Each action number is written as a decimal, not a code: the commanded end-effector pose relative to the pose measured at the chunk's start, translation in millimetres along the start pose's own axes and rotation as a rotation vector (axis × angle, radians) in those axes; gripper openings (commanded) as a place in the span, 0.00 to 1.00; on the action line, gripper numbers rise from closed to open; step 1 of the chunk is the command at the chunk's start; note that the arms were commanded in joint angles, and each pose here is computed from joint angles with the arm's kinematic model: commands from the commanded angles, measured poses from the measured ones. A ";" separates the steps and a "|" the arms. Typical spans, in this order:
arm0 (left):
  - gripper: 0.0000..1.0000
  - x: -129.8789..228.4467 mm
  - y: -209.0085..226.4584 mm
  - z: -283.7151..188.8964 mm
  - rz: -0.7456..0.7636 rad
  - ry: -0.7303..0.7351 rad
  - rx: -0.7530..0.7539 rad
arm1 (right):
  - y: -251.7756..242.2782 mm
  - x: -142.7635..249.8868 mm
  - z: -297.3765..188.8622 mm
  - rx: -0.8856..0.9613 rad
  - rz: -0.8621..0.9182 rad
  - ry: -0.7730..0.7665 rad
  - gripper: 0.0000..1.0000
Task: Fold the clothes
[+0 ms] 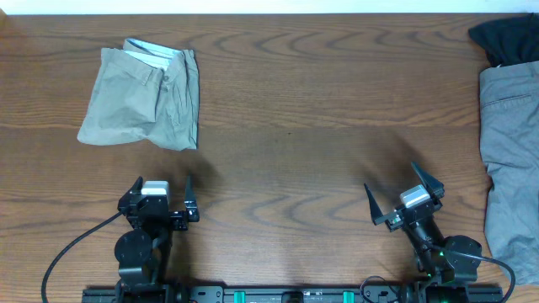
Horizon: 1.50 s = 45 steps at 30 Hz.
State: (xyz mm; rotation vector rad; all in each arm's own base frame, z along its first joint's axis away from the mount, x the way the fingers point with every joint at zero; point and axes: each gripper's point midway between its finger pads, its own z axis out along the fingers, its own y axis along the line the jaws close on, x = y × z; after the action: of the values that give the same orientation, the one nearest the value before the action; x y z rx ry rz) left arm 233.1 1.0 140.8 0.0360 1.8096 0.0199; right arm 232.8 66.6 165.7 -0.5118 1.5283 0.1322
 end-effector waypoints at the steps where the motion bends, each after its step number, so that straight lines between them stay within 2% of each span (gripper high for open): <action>1: 0.98 11.5 0.5 3.0 0.003 0.023 -0.006 | 3.7 -0.7 0.1 -0.017 -0.008 -0.006 0.99; 45: 0.98 10.9 -0.2 3.1 0.003 0.020 -0.002 | 2.5 -2.5 0.1 -0.010 -0.020 -0.013 0.99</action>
State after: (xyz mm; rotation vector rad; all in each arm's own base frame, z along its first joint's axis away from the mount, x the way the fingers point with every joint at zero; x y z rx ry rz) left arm 233.3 0.9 141.2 0.0363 1.8073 0.0196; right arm 232.8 66.5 166.1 -0.5118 1.5265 0.1310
